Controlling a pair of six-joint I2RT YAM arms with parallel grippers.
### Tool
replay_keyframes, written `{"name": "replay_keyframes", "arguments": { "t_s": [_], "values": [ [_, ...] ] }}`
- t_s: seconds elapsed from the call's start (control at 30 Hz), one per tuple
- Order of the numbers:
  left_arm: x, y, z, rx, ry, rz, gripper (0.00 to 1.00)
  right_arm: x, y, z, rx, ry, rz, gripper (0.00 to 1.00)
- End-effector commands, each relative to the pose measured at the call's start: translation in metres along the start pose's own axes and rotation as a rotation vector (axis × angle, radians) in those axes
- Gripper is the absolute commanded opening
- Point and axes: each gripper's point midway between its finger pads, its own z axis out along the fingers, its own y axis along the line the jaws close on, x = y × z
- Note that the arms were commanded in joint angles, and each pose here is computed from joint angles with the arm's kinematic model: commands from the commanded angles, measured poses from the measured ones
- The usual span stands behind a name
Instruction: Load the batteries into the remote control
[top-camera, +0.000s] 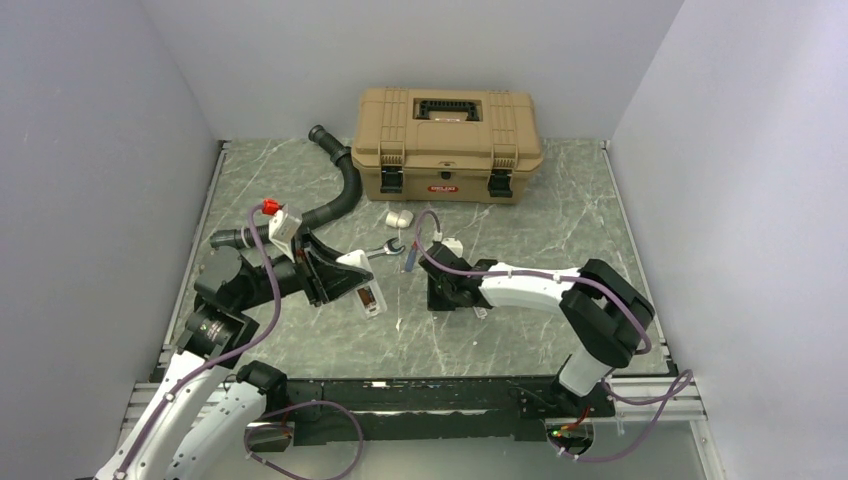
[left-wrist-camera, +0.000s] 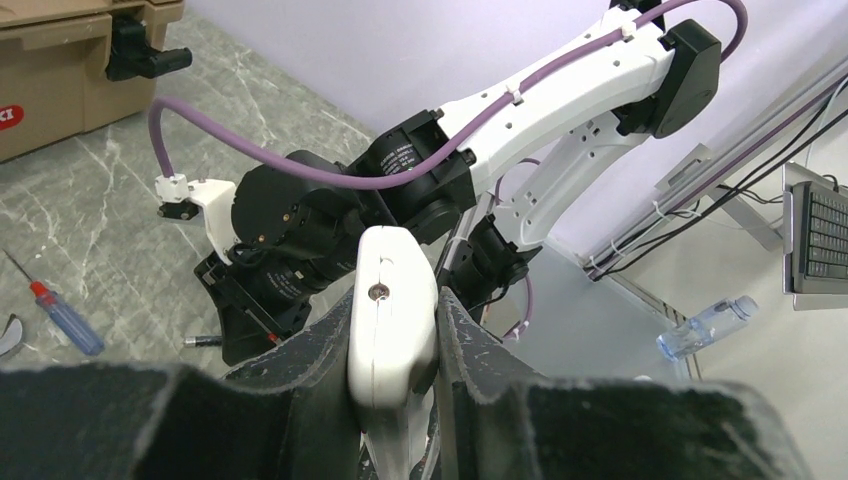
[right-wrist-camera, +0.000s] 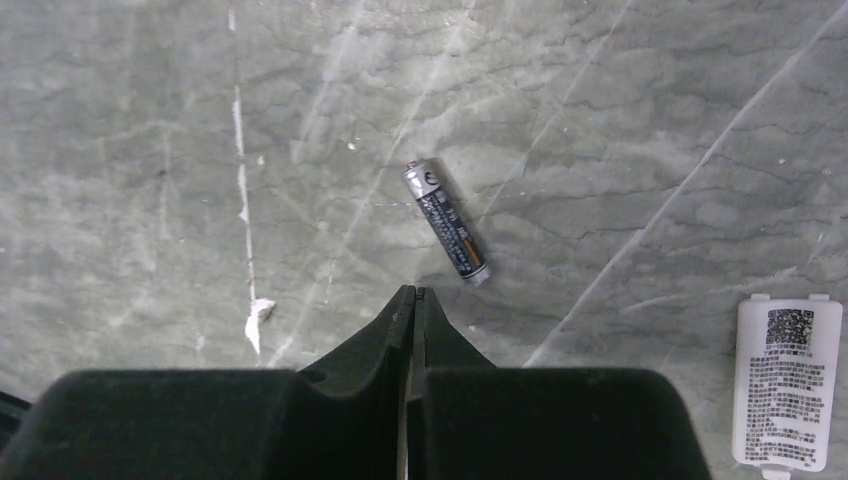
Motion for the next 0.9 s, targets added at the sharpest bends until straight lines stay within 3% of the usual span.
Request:
{"name": "replay_keyframes", "arguments": {
  "t_s": [0.0,0.87],
  "values": [
    [-0.015,-0.006,0.0,0.004,-0.035,0.051,0.0,-0.006,-0.002,0.006,0.018,-0.011,-0.016,0.04],
    [-0.013,0.0,0.0,-0.026,-0.029,0.037,0.0,-0.004,-0.048,0.009,0.205,0.004,-0.116,0.03]
  ]
}}
